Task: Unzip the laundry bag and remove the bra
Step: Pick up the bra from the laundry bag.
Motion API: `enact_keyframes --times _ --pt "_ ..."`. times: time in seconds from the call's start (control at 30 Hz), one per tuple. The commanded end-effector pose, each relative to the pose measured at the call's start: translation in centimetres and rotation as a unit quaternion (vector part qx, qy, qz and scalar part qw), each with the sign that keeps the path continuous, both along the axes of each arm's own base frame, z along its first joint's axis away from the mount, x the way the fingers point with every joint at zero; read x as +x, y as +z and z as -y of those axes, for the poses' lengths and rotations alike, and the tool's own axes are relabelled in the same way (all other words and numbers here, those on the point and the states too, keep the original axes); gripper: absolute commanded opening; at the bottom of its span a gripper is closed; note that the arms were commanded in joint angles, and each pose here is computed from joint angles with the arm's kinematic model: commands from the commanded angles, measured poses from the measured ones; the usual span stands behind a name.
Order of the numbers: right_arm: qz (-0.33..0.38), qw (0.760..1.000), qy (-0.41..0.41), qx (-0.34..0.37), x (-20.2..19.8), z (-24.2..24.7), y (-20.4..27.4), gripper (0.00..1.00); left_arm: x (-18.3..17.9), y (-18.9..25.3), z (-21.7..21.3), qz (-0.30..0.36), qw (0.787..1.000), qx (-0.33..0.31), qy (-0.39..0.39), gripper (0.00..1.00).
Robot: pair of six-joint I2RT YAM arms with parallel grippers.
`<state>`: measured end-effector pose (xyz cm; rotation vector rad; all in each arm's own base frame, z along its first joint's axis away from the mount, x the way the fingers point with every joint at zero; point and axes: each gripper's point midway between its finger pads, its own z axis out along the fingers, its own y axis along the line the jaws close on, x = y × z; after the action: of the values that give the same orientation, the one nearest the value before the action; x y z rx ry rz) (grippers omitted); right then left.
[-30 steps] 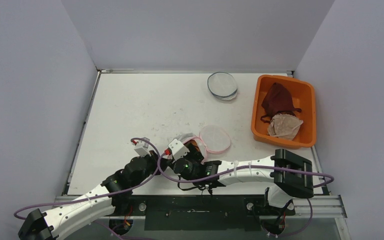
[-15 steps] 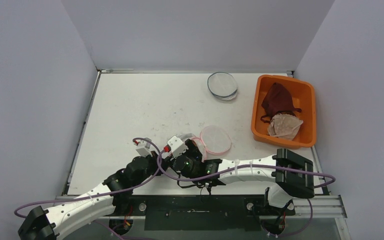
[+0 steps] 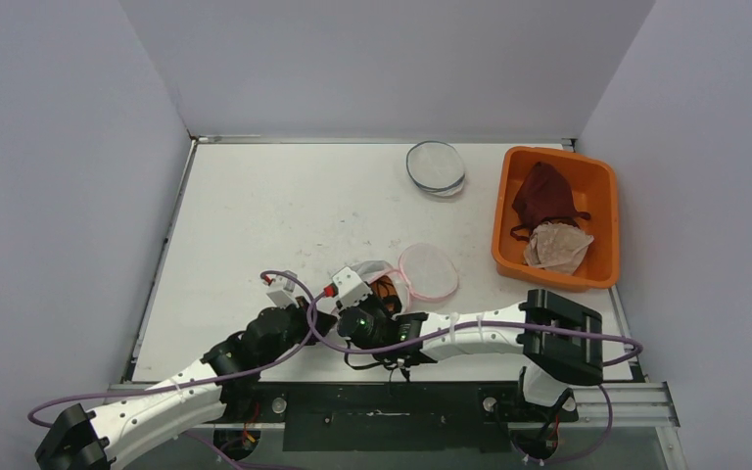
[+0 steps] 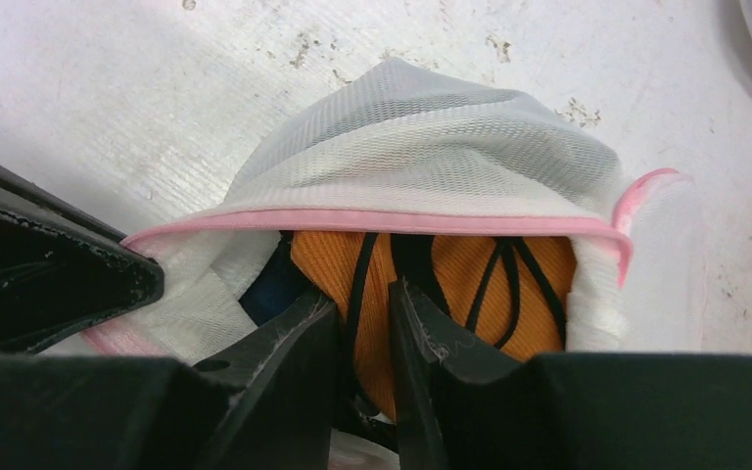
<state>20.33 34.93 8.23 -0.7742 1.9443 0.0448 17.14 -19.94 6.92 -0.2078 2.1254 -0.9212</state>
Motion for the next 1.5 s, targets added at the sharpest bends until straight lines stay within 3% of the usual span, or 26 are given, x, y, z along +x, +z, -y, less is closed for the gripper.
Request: enact_keyframes --times 0.0,0.33,0.43,0.6,0.73,0.97,1.27,1.47 --pt "0.028 0.997 -0.033 0.062 0.8 1.1 3.9 0.24 0.3 0.8 0.3 0.013 1.0 -0.018 0.001 0.0" --pt "-0.022 0.991 -0.005 0.134 -0.1 2.6 5.0 0.26 0.6 0.9 0.3 0.015 1.0 -0.013 0.007 0.0" --pt "-0.031 0.988 0.016 0.149 -0.8 2.4 5.5 0.37 0.7 1.0 0.4 0.016 1.0 -0.015 0.006 0.0" --pt "-0.019 0.987 0.031 0.156 -2.2 1.4 7.0 0.62 0.8 1.2 0.6 0.017 1.0 -0.016 0.004 0.0" --pt "-0.002 0.991 0.037 0.127 -3.0 0.3 7.1 0.7 0.8 1.3 0.9 0.017 1.0 -0.018 0.0 0.0" --pt "0.026 0.998 0.019 0.051 -2.6 -0.3 5.0 0.7 0.8 1.5 1.1 0.017 1.0 -0.022 -0.003 0.0" --pt "0.058 0.998 -0.003 0.025 -0.8 -0.8 3.6 0.64 0.7 1.7 1.2 0.017 1.0 -0.026 -0.005 0.0" --pt "0.063 0.998 -0.018 0.023 -0.1 -0.6 3.3 0.48 0.7 1.7 1.1 0.017 1.0 -0.025 -0.005 0.0"
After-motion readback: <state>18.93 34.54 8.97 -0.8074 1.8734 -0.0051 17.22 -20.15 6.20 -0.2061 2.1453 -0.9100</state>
